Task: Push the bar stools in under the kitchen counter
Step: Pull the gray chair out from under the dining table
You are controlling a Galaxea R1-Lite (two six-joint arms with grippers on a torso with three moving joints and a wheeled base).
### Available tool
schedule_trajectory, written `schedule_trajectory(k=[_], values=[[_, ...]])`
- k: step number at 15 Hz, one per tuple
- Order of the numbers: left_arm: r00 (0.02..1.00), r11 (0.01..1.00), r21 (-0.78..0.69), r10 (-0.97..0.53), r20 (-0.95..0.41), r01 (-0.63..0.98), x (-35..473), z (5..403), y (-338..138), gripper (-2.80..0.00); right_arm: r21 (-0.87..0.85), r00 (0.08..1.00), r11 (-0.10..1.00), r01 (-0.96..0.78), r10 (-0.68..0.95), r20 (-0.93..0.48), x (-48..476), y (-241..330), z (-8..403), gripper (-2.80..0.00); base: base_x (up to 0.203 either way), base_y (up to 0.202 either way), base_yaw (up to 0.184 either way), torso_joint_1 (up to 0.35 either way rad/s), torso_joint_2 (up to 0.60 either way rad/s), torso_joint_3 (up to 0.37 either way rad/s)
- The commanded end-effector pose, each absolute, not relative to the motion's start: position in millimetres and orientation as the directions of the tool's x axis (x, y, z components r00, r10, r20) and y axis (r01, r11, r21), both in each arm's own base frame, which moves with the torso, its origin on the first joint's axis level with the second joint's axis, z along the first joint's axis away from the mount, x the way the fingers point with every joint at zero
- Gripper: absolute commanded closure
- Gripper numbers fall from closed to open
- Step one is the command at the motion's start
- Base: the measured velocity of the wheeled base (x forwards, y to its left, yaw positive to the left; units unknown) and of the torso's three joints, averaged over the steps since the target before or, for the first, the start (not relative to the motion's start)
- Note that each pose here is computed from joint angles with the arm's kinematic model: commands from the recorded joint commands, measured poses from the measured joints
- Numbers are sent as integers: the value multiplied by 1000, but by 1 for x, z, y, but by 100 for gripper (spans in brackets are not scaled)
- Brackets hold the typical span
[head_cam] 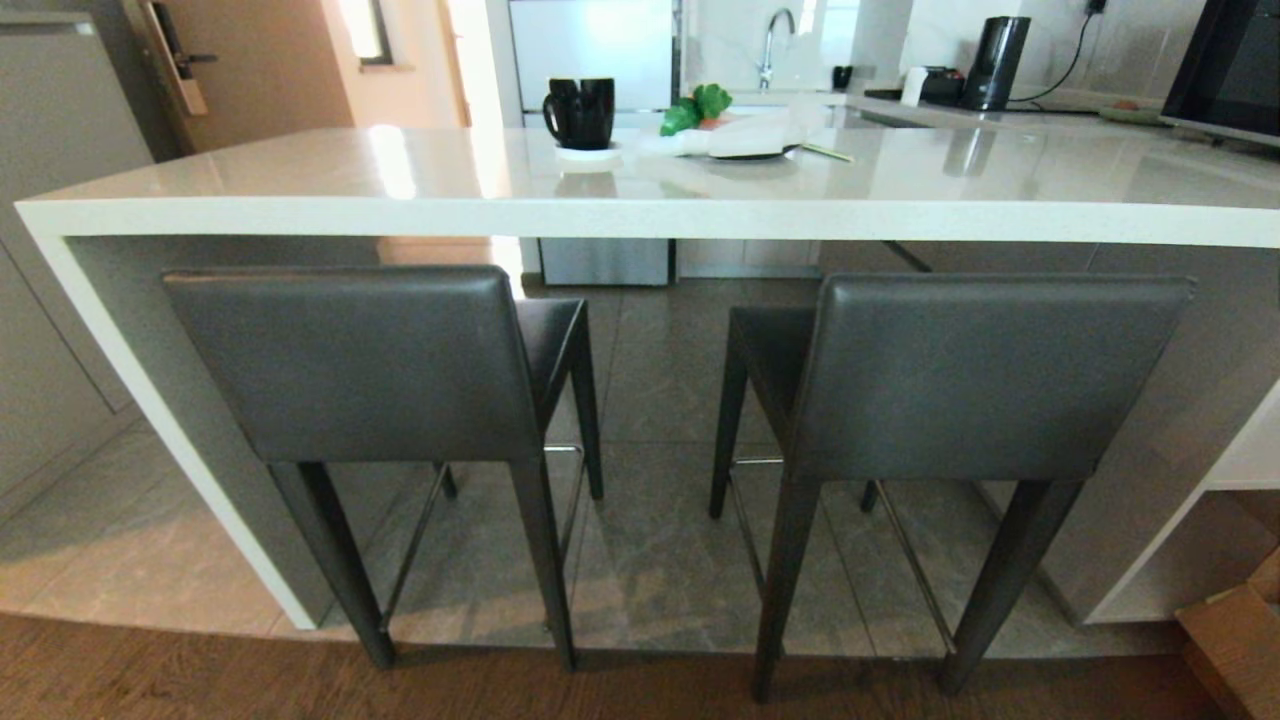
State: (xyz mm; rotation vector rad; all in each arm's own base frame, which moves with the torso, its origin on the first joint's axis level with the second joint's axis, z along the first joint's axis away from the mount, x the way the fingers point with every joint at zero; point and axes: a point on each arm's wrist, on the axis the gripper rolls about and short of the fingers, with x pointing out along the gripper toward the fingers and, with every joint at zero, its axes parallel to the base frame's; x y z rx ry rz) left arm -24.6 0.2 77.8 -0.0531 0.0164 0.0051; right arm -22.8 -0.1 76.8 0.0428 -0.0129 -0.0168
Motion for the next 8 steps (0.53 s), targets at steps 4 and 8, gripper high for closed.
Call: schedule_trajectory(k=[4,8], values=[[1000,999,-54,5,-17,-6,-25,78,0,0,43,1000,999,16,-17,12,-23,0,77,0,0,0,0,0,0,0],[1000,999,-54,5,-18,-6,-24,78,0,0,43,1000,999,16,-17,12,-23,0,77,0,0,0,0,0,0,0]])
